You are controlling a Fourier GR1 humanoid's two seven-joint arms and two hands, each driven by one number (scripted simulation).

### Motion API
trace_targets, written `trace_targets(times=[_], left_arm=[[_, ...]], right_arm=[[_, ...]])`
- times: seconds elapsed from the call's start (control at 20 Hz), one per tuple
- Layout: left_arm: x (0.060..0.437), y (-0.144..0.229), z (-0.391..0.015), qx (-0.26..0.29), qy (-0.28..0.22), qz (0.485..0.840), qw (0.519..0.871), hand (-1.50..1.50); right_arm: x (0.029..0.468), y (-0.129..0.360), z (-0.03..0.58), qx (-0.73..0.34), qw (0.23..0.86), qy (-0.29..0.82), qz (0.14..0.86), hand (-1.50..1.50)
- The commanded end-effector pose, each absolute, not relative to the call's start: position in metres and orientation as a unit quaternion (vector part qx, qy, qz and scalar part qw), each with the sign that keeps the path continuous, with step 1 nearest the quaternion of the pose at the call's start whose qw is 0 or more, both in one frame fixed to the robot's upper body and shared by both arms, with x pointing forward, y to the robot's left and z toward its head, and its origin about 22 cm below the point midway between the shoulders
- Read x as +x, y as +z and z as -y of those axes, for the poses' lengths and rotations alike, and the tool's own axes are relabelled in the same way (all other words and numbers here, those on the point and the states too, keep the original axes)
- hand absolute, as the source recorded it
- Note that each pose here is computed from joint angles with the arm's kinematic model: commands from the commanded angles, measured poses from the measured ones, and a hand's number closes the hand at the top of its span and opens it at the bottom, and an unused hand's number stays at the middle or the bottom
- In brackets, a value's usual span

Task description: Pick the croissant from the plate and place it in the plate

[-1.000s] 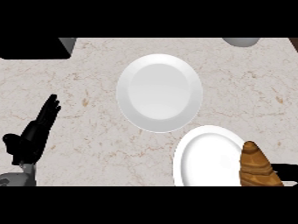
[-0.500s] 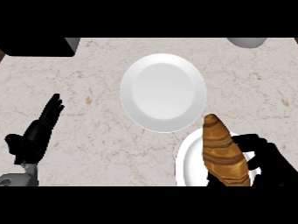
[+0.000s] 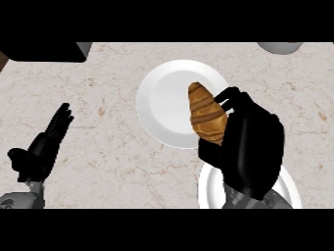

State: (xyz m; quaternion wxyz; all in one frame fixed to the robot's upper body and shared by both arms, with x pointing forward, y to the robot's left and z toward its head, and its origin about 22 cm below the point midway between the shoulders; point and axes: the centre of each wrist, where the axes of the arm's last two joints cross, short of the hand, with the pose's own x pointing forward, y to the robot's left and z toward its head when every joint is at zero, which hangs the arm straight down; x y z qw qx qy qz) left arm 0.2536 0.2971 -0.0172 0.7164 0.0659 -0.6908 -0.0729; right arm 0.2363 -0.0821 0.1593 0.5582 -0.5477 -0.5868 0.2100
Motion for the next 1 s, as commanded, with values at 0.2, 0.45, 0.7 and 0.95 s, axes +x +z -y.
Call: trace_targets(times=[0.2,0.45,0.7,0.95], left_arm=[[0.255,-0.021,-0.276,0.060,-0.064,0.691,0.718,0.00],[0.251,-0.028,-0.277,0.064,-0.076,0.690,0.717,0.00],[0.257,-0.025,-0.302,0.053,-0.081,0.694,0.714,0.00],[0.256,-0.020,-0.301,0.053,-0.082,0.695,0.713,0.00]], right_arm=[[0.313,0.132,0.055,-0.522,0.594,0.191,0.582,1.50],[0.341,0.109,0.047,-0.523,0.609,0.185,0.567,1.50],[0.363,0.108,0.056,-0.516,0.635,0.074,0.570,-1.50],[0.383,0.113,0.057,-0.486,0.677,0.047,0.551,-1.50]])
